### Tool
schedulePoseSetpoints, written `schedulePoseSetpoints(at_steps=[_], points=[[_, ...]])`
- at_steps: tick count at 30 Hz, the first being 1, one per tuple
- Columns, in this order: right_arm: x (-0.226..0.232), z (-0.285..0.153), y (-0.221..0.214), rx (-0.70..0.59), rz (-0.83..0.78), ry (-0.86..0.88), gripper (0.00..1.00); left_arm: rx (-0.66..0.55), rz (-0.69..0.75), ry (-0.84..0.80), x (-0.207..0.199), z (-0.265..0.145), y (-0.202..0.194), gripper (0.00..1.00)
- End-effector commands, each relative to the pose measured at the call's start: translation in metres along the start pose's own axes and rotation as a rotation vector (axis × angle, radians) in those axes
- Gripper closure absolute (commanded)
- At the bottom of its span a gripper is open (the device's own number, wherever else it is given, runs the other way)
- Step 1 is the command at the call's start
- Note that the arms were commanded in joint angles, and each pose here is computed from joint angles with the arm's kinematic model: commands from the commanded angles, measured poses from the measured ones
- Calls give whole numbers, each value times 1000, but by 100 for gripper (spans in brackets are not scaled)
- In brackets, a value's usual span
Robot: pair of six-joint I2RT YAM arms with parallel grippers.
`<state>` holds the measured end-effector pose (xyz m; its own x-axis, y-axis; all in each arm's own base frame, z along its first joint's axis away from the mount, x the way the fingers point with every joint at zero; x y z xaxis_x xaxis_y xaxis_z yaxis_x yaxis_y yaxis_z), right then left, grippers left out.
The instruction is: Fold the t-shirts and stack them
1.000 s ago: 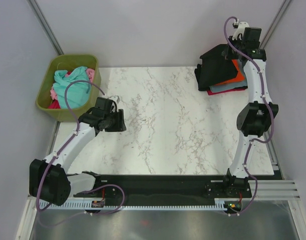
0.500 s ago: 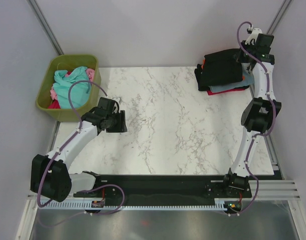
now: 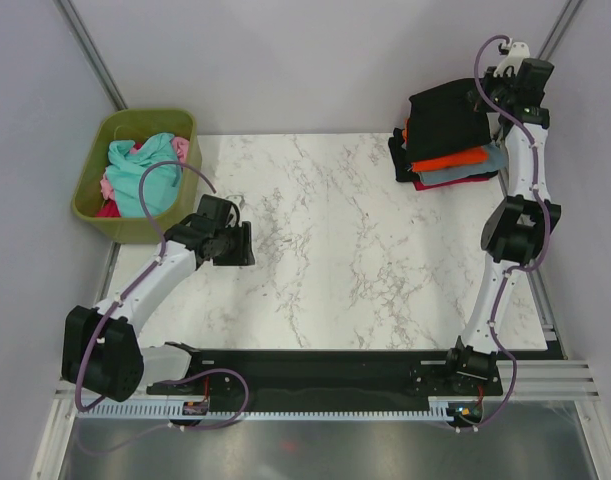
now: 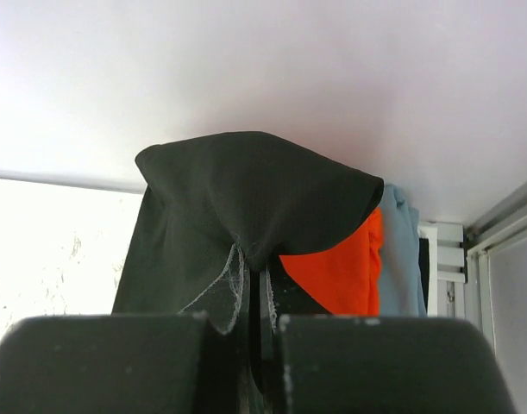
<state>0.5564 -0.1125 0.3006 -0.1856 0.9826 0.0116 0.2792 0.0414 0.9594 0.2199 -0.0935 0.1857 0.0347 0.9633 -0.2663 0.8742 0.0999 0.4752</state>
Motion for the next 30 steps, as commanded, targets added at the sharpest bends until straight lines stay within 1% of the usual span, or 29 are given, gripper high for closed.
schedulePoseSetpoints(at_steps=[1, 4, 6, 7, 8, 9, 10, 11, 12, 16, 17, 18, 20, 21, 22, 23, 24, 25, 26, 27, 28, 29, 30], points=[[-7, 11, 1, -67, -43, 23, 100, -27, 51, -12, -2, -1, 7, 46], [-13, 19, -12, -43, -42, 0, 100, -26, 52, -14, -3, -1, 7, 46], [-23, 26, -23, -41, -13, -29, 100, -25, 56, -17, -4, -2, 6, 46], [-30, 27, -27, -42, 0, -50, 97, -26, 56, -14, -4, -2, 6, 46], [-37, 29, -28, -55, -4, -98, 67, -30, 56, -18, -4, -3, 7, 46], [-42, 36, -39, -48, 36, -121, 42, -33, 57, -17, -4, -3, 7, 46], [-49, 38, -40, -60, 37, -158, 21, -36, 55, -17, -4, -4, 8, 46], [-56, 41, -39, -86, 31, -197, 2, -37, 55, -19, -4, -5, 8, 46], [-65, 47, -49, -77, 38, -281, 2, -38, 57, -22, -5, -5, 7, 46], [-95, 36, -39, -169, 111, -433, 2, -43, 61, -36, -7, -7, 6, 46], [-99, 32, -33, -200, 121, -456, 2, -48, 63, -40, -7, -9, 6, 46], [-99, 21, -17, -233, 123, -476, 2, -54, 65, -42, -8, -10, 7, 46], [-103, 8, -10, -256, 156, -567, 2, -70, 66, -43, -8, -13, 8, 46], [-98, -9, 15, -307, 154, -579, 2, -71, 66, -45, -8, -14, 7, 46], [-96, -12, 10, -289, 170, -580, 2, -77, 67, -49, -9, -16, 7, 46], [-92, -20, 23, -349, 181, -570, 2, -87, 66, -53, -9, -18, 8, 46], [-82, -40, 49, -409, 187, -557, 2, -99, 67, -53, -9, -21, 8, 46], [-78, -44, 46, -406, 212, -543, 2, -104, 67, -55, -9, -22, 8, 46], [-70, -52, 57, -443, 259, -507, 2, -111, 67, -60, -10, -24, 8, 46], [-56, -73, 80, -490, 266, -462, 2, -121, 68, -66, -10, -27, 8, 46], [-47, -75, 76, -475, 295, -430, 2, -126, 65, -66, -10, -28, 8, 46], [-27, -96, 97, -517, 318, -350, 2, -134, 68, -71, -11, -30, 9, 46], [-9, -102, 102, -517, 329, -309, 2, -146, 68, -75, -11, -33, 10, 46]])
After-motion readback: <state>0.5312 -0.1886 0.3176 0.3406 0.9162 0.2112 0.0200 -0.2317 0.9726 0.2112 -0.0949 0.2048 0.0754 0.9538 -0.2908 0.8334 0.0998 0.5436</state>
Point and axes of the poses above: each gripper's point midway between its finger pads, its own z axis out along the fingers, its own x axis along the line the jaws close on, y = z × x, the point moved 10 cm from there along -z, back along the fingers, and after that the axes turned 6 degrees about -z, right-handed, at the moved point
